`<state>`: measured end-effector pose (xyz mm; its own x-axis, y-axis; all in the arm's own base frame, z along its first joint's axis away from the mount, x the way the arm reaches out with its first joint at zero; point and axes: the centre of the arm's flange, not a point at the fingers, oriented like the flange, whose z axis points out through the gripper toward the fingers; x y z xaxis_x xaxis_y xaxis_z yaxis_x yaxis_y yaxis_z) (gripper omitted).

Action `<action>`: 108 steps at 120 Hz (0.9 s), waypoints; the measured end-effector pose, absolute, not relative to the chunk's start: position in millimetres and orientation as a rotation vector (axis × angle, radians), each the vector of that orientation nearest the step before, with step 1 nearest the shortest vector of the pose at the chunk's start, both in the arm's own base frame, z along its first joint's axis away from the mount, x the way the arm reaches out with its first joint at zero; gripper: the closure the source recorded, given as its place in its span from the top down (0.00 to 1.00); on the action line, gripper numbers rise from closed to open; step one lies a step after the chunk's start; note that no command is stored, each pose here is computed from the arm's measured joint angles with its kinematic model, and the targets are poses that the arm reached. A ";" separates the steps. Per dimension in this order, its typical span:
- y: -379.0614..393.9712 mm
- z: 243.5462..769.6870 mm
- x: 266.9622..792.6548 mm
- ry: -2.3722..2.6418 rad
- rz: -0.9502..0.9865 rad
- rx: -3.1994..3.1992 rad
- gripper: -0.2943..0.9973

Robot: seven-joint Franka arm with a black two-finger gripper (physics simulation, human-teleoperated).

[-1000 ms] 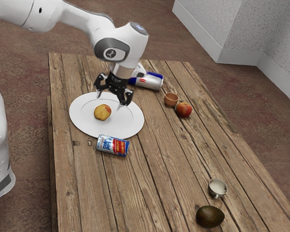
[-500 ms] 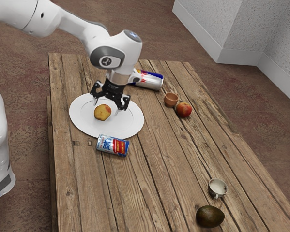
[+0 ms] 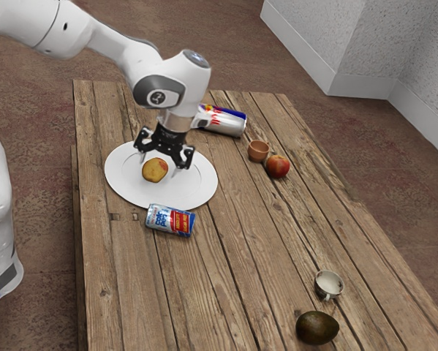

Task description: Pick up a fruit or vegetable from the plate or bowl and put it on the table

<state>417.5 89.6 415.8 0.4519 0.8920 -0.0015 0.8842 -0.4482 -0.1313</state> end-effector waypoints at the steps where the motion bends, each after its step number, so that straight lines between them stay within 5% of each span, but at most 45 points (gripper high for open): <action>1: 89.7 415.0 417.2 -1.586 0.108 -2.580 0.77; 37: 90.0 405.7 418.1 -1.601 0.114 -2.567 0.77; 72: 89.9 406.4 418.2 -1.608 0.106 -2.545 0.39; 91: 87.4 455.4 433.8 -1.605 -0.048 -2.580 0.43; 99: 76.9 494.1 460.7 -1.568 -0.166 -2.626 0.46; 108: 26.2 538.5 561.5 -1.396 -0.307 -2.751 0.48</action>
